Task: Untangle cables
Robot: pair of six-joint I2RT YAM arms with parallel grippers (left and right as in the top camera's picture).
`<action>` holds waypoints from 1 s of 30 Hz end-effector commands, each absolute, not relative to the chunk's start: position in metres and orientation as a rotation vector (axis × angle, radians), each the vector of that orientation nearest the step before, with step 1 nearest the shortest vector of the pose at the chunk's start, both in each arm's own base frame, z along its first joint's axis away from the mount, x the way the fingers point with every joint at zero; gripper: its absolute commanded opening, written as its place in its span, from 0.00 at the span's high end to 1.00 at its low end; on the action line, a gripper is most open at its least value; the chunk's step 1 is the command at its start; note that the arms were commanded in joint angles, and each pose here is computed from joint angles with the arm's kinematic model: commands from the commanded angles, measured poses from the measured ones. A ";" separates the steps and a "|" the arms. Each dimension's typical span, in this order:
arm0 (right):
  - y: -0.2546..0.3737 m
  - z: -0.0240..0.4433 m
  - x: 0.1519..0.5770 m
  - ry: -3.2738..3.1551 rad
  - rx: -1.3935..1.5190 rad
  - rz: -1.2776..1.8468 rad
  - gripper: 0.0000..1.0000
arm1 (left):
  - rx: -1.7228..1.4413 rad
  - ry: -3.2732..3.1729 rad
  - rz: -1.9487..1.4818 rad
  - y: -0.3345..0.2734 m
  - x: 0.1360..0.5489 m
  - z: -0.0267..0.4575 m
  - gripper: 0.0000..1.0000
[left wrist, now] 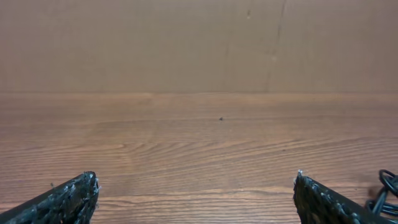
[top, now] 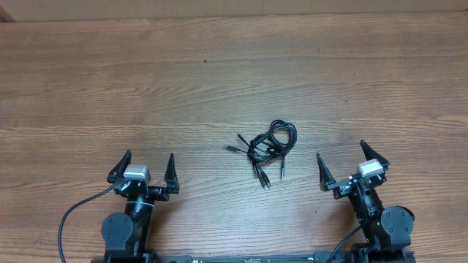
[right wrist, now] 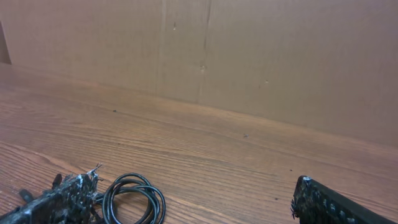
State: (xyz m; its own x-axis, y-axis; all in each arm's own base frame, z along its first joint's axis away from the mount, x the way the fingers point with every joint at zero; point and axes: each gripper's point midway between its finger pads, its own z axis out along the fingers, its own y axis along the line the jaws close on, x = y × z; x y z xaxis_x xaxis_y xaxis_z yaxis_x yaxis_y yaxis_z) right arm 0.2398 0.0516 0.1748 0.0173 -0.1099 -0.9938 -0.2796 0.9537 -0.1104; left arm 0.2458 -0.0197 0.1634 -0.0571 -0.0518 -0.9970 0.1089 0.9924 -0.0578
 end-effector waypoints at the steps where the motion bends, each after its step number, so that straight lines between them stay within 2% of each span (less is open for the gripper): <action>1: 0.049 0.174 0.240 1.552 -0.301 0.123 0.00 | 0.099 1.606 -0.166 -0.029 0.244 0.169 0.00; 16: 0.049 0.174 0.240 1.552 -0.301 0.123 0.00 | 0.139 1.716 -0.154 -0.031 0.245 0.172 0.00; 30: 0.049 0.174 0.240 1.552 -0.301 0.123 0.00 | 0.139 2.037 -0.175 -0.032 0.282 0.149 0.00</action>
